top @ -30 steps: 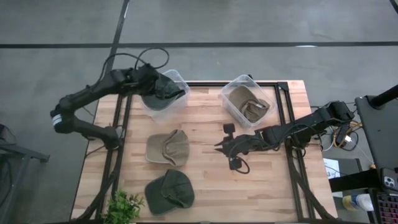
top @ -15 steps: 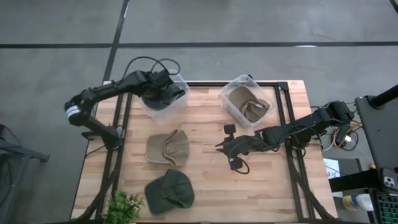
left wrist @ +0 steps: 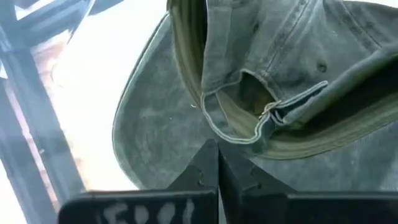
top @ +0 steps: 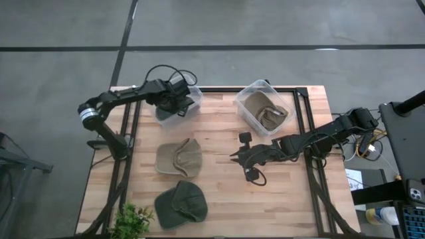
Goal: Pick & Place hat
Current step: Put the right black cap into the left transparent bin, then put the black cap into the left transparent bin
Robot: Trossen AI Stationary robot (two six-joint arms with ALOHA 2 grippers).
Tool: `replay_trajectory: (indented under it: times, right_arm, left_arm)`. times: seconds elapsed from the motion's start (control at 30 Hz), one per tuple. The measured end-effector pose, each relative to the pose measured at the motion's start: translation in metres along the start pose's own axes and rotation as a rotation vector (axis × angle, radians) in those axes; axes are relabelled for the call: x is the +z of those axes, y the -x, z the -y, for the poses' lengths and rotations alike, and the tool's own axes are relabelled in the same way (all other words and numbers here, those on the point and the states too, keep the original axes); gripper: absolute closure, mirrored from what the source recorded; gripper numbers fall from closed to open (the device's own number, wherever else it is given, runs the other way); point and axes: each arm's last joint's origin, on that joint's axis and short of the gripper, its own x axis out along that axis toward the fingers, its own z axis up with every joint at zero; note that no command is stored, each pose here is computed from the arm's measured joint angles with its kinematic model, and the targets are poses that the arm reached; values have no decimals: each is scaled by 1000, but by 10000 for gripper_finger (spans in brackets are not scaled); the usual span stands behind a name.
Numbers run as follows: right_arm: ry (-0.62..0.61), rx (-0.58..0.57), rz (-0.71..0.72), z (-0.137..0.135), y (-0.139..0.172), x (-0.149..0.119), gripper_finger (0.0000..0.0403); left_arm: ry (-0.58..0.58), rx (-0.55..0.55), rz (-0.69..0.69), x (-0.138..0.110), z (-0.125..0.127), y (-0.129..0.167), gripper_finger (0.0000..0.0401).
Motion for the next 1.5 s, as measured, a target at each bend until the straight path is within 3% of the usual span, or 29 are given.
replay_trajectory:
  times: [0.13,0.33,0.6,0.8,1.1,1.3,1.5]
  right_arm:
    - [-10,0,-1,0,0,0,342]
    - [-17,0,0,0,0,0,342]
    - [-14,2,-10,-1,-1,-3,342]
    - [-15,1,-12,-1,-1,-4,342]
    - [-18,0,-11,-1,-1,-4,342]
    - [-22,0,-12,-1,-1,-4,342]
    - [-25,0,-12,-1,-1,-4,342]
  left_arm:
    - [-21,1,20,0,-3,5,401]
    - [-12,-13,136,-5,-19,35,401]
    - [-34,-193,299,-37,-36,95,401]
    - [-180,-353,375,-70,-35,127,401]
    - [-433,-453,325,-113,-7,127,401]
    - [-501,-517,250,-134,12,117,401]
    - [-516,-443,158,-142,22,89,374]
